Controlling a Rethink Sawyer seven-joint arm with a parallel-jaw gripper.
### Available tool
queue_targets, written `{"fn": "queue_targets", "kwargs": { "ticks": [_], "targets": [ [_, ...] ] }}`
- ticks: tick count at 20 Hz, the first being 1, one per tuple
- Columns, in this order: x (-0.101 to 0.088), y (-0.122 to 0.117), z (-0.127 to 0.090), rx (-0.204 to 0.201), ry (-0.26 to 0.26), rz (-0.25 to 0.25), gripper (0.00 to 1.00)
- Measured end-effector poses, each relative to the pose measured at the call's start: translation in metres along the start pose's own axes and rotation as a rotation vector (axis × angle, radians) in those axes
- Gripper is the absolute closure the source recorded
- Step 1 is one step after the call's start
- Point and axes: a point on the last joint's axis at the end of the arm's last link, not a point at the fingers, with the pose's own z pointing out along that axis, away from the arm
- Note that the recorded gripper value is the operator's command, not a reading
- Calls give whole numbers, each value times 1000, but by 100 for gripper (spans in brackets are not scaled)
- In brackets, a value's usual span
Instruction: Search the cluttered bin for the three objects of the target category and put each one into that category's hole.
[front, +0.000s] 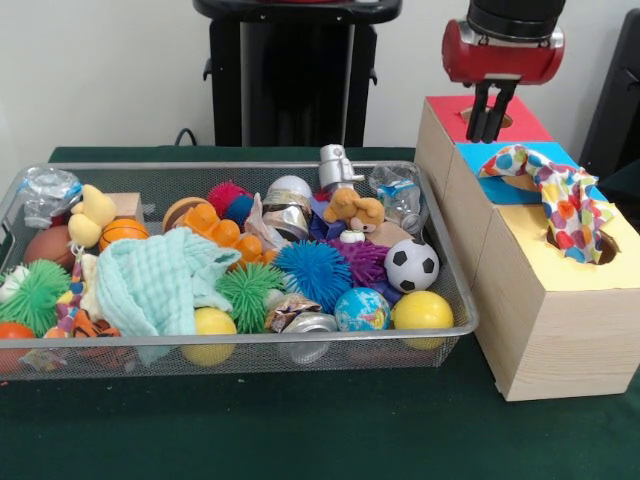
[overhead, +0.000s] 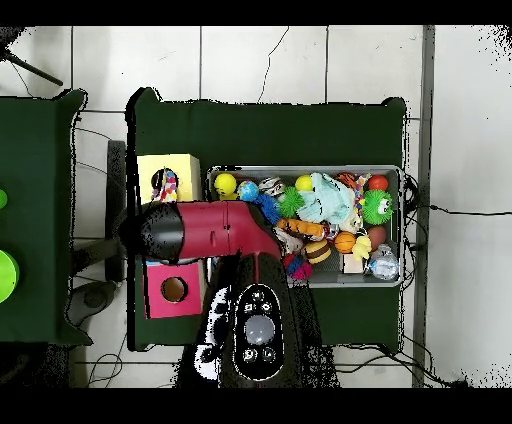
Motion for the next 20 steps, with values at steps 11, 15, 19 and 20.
{"fn": "queue_targets", "kwargs": {
  "ticks": [11,15,19,20],
  "targets": [
    [30,10,-15,-15,20,-1,100],
    [38,17,-19,-25,27,2,100],
    [44,35,-10,-36,22,-12,100],
    [43,38,-5,-39,14,-15,100]
  ]
}}
